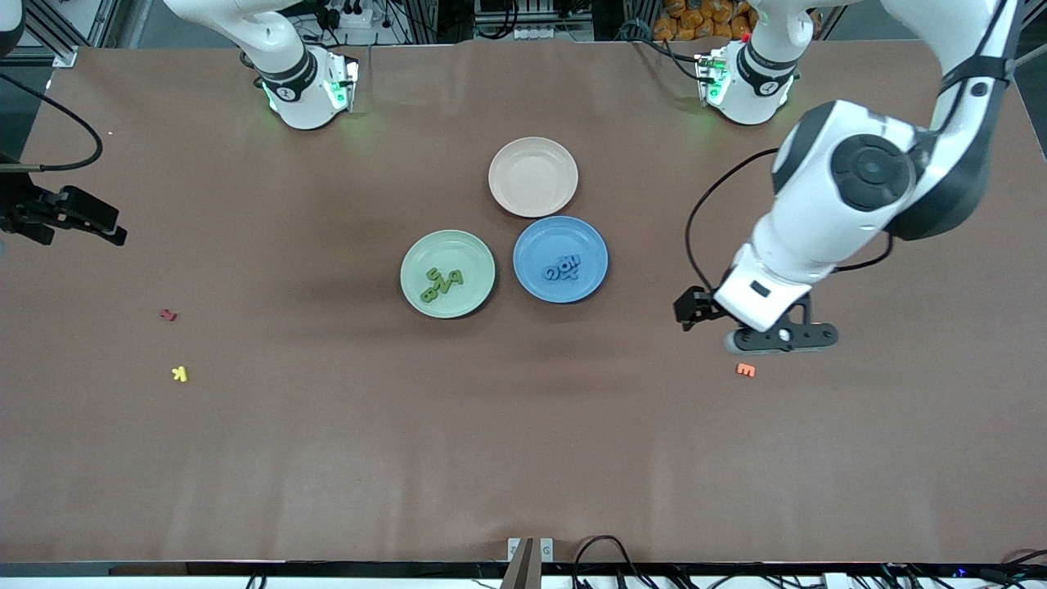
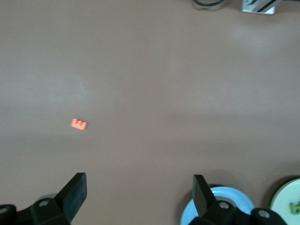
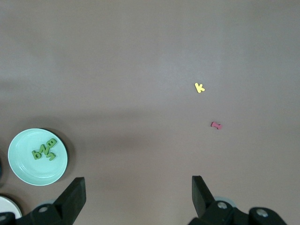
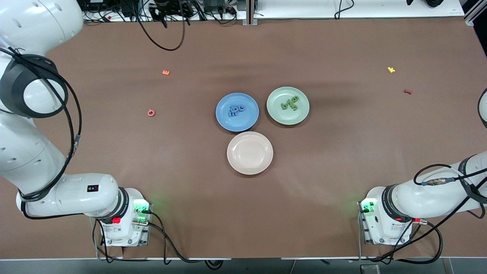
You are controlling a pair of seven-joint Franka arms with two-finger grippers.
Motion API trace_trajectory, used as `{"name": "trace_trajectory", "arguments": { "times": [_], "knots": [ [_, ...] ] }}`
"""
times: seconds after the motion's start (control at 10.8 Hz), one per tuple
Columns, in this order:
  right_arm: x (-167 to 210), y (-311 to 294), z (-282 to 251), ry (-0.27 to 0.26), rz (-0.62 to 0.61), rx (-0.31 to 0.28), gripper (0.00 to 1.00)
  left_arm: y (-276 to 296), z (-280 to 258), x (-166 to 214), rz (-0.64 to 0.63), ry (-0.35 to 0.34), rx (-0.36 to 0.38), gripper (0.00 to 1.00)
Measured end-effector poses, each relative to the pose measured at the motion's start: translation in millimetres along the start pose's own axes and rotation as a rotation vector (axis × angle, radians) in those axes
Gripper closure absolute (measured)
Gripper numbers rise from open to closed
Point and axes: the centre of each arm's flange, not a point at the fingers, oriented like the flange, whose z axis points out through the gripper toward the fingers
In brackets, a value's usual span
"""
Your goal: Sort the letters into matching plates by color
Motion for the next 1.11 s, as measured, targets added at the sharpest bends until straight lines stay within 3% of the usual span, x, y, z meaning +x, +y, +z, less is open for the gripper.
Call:
{"name": "trace_trajectory", "arguments": {
  "times": [0.18,0.74,1.11],
  "knots": [
    [0,0,0,0.0,0.0,0.0,0.0,-42,-17,10,0.058,-0.058,0.021,0.0],
    [0,0,0,0.004,0.0,0.0,0.0,-128,-101,10,0.156,-0.05,0.027,0.0],
    [1,0,0,0.006,-0.001,0.0,0.0,-150,-134,-4,0.14,-0.05,0.039,0.0]
  ]
}}
